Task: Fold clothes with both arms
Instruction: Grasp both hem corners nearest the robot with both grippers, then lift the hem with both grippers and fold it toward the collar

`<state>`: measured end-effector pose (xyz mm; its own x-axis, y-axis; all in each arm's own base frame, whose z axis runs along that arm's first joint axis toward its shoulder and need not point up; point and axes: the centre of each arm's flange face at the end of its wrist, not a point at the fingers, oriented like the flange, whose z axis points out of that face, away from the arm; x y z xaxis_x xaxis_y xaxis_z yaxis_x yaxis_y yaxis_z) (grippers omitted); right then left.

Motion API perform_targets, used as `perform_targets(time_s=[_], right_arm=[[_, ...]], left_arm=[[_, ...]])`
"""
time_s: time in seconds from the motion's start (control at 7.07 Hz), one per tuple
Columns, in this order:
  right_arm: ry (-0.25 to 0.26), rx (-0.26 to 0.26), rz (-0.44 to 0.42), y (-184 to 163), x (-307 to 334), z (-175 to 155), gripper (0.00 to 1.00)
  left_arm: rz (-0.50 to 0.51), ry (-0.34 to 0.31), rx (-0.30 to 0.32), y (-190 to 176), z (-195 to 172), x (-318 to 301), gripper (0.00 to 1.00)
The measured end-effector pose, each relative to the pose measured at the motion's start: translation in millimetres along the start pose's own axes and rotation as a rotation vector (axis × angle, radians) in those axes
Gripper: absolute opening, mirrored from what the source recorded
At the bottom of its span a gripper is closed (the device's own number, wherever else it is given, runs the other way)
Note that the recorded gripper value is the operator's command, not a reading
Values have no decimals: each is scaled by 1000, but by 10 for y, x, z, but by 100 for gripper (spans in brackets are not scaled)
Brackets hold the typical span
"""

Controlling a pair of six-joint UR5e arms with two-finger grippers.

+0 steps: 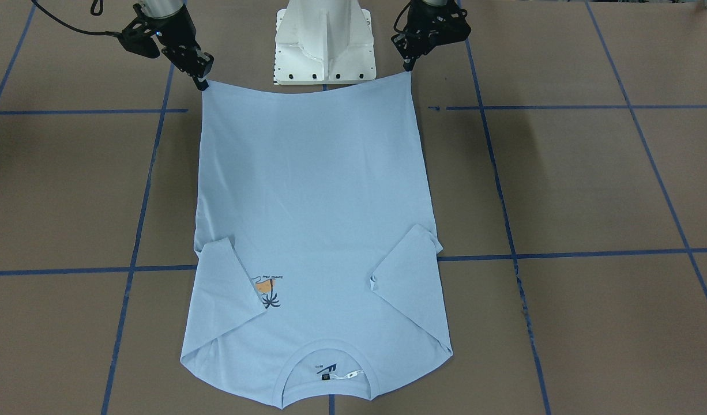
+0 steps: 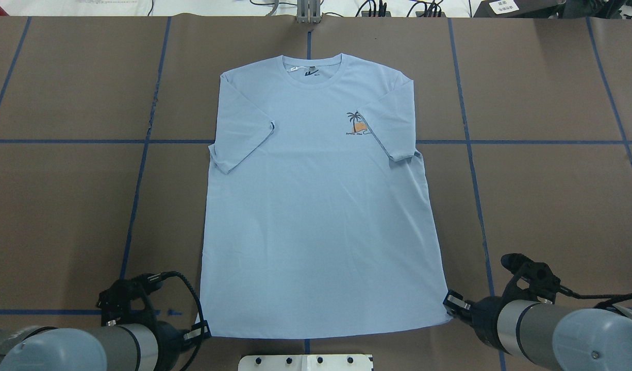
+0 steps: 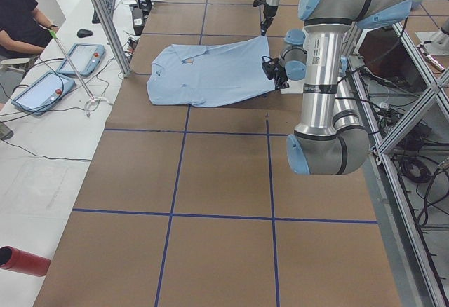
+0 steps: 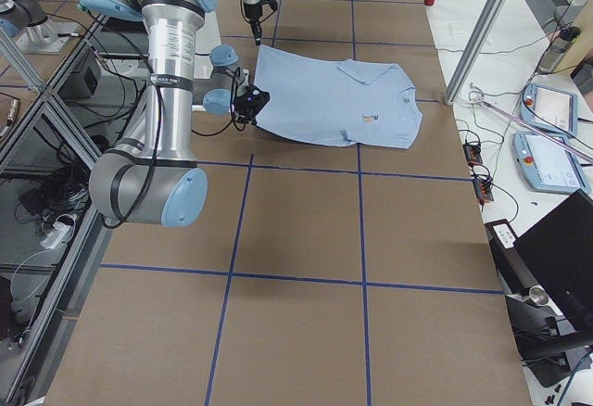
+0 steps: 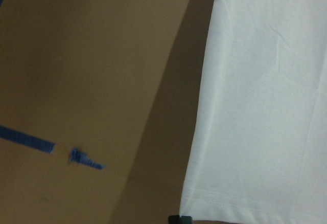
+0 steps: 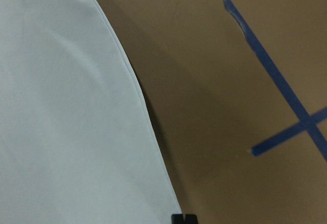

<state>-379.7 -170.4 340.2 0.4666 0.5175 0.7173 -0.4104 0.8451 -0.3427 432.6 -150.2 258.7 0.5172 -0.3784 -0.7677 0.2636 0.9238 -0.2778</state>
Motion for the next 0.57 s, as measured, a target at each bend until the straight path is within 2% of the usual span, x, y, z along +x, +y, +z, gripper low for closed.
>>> perform_targets(time_s=[0.14, 0.28, 0.42, 0.57], right_arm=[[6, -47, 6, 91, 47, -162, 0], [-10, -47, 23, 14, 25, -314, 0], [-43, -10, 38, -210, -63, -434, 0], [-84, 39, 20, -453, -220, -467, 0]], left_arm=[[-9, 15, -24, 94, -207, 3, 0], [-15, 35, -27, 73, -345, 44, 0], [-1, 76, -9, -57, -494, 160, 0], [48, 114, 34, -259, -563, 331, 0]])
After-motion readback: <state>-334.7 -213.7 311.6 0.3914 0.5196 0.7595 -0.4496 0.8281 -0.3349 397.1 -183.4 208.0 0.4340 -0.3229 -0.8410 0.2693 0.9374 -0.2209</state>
